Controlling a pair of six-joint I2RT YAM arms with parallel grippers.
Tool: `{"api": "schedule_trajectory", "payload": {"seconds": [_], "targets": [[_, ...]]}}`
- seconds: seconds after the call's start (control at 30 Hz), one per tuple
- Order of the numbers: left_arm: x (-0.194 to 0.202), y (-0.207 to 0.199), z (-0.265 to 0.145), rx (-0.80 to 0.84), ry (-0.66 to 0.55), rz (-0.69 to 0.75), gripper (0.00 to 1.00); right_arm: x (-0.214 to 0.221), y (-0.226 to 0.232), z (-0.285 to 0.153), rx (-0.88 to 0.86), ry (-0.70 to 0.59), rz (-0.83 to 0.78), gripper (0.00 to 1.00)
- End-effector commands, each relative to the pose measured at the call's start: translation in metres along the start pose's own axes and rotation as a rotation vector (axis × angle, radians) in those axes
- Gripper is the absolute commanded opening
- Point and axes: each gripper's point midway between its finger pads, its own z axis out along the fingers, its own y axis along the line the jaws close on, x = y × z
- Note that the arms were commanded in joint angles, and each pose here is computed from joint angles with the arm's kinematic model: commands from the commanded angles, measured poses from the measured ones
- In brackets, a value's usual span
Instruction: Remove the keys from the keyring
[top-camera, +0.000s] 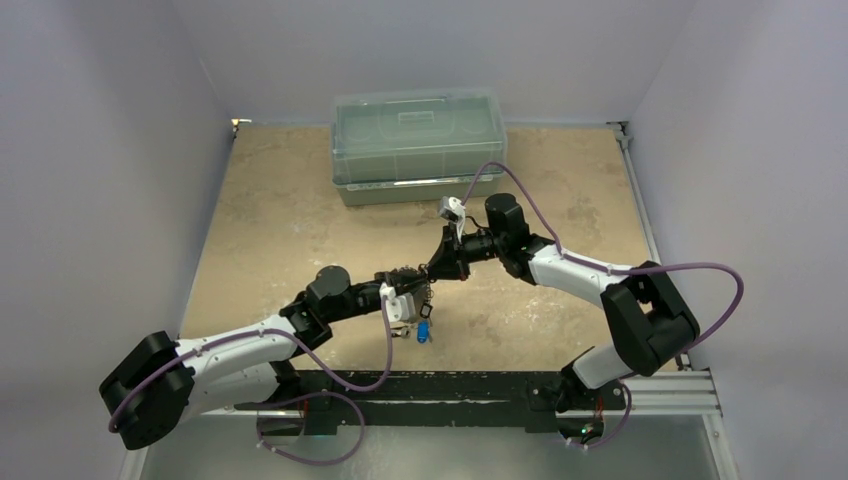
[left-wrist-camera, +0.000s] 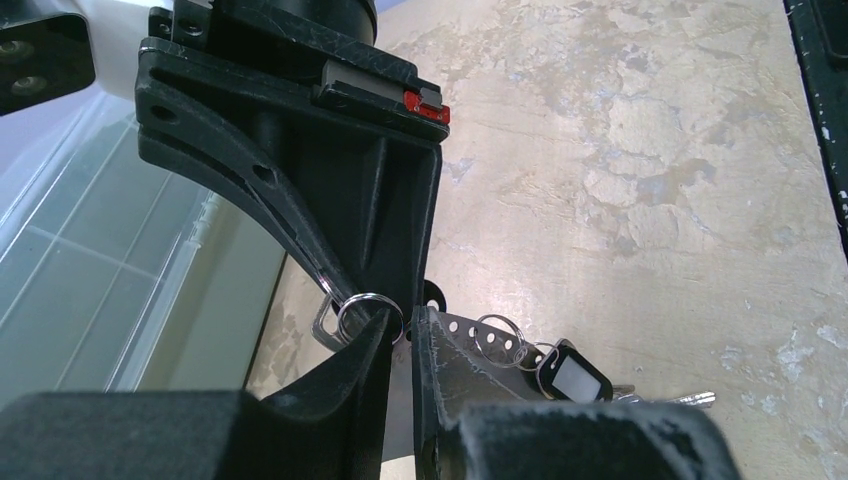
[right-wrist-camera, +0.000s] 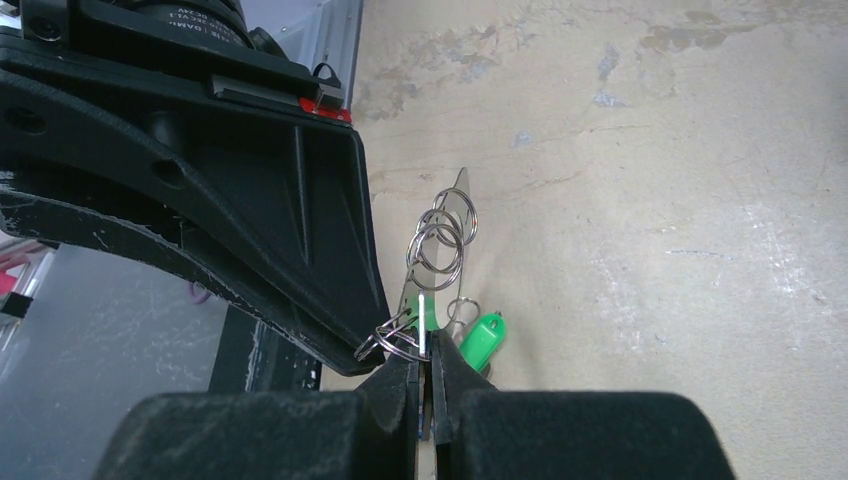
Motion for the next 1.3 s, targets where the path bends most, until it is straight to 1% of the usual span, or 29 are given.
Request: {"api": "schedule_trajectory", "payload": {"seconds": [0.0, 0.07, 0.13, 0.2, 0.27, 0.43, 0.53, 1.03, 1.27], "targets": [[-0.006, 0.017, 0.004, -0.058, 0.001, 0.013, 0.12, -0.007, 0.009, 0.001, -0.045, -0.017, -0.027, 0.00], [-0.006, 0.018, 0.004, -0.063, 0.006, 0.019, 0.14, -0.007, 0.009, 0.000, -0.043, -0.016, -0.025, 0.00], [-0.006, 0.019, 0.003, -0.066, 0.008, 0.021, 0.20, -0.007, 0.009, 0.000, -0.043, -0.017, -0.026, 0.00], [-0.007, 0.019, 0.004, -0.066, 0.007, 0.027, 0.21, -0.007, 0.009, 0.000, -0.041, -0.016, -0.025, 0.00], [-0.006, 0.020, 0.004, -0.070, 0.009, 0.029, 0.18, -0.007, 0.009, 0.000, -0.040, -0.016, -0.026, 0.00], [-0.006, 0.027, 0.004, -0.097, 0.028, 0.012, 0.00, -0.007, 0.009, 0.000, -0.040, -0.016, -0.030, 0.00], [-0.012, 0.032, 0.005, -0.114, 0.026, -0.037, 0.00, -0.007, 0.008, 0.000, -0.039, -0.016, -0.030, 0.00], [-0.022, 0.049, 0.001, -0.230, 0.084, -0.445, 0.00, -0.008, 0.008, -0.001, -0.030, -0.021, -0.072, 0.00], [-0.018, 0.058, -0.001, -0.313, 0.111, -0.688, 0.00, -0.007, 0.008, -0.002, -0.028, -0.020, -0.086, 0.00]]}}
